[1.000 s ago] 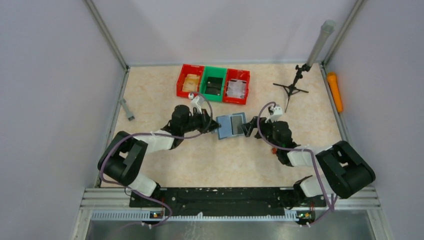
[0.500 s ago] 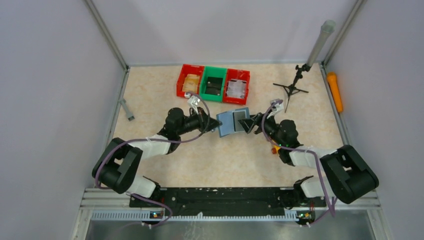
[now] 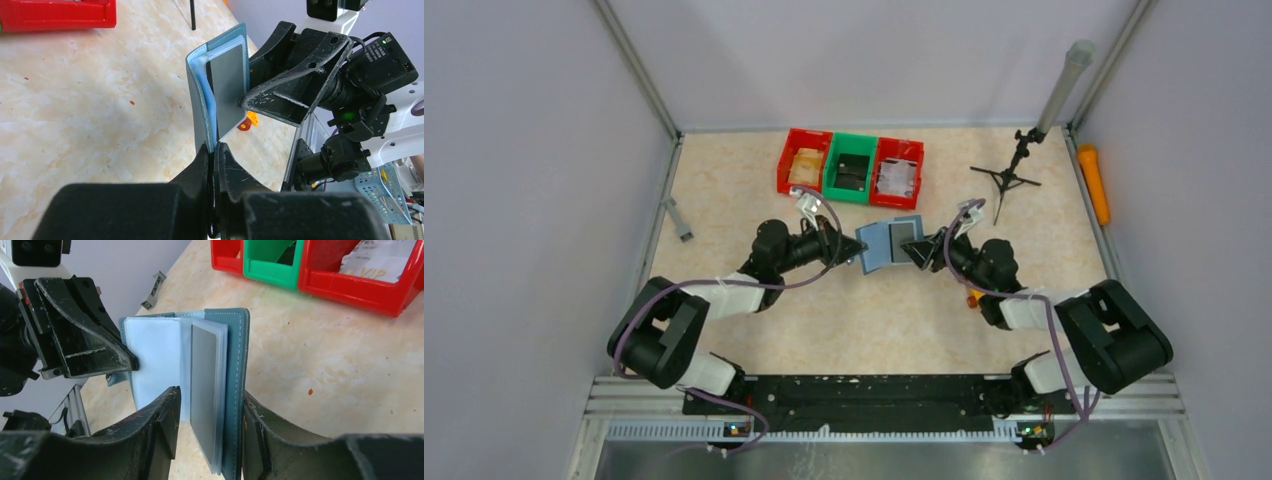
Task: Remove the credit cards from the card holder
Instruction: Remove the credit card from the card holder.
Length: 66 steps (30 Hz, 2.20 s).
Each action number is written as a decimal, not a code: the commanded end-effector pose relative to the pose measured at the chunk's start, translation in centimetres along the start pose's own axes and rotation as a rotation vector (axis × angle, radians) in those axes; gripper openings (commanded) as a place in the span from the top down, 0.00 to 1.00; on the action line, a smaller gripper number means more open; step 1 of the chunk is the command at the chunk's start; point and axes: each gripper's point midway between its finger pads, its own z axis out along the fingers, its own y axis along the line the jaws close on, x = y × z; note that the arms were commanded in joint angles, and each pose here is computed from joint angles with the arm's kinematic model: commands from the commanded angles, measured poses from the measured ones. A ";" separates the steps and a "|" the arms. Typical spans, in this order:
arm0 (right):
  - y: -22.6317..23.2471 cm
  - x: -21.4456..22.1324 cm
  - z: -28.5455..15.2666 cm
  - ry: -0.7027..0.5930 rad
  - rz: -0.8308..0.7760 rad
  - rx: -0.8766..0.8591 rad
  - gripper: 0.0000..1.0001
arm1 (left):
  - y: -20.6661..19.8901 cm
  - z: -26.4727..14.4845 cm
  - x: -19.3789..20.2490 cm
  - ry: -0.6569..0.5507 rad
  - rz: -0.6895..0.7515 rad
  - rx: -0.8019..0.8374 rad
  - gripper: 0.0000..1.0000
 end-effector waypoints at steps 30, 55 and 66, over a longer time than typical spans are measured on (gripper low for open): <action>-0.1 0.2 2.1 0.060 0.033 -0.032 1.00 | 7.0 -3.7 -3.7 -0.103 0.055 -0.549 0.35; 4.9 1.2 2.5 0.139 0.157 -0.362 1.00 | 0.7 1.5 -0.3 0.065 -0.003 -0.019 0.59; 6.3 0.7 1.8 0.123 0.144 -0.436 1.00 | -0.6 1.8 -0.2 0.070 -0.036 0.077 0.71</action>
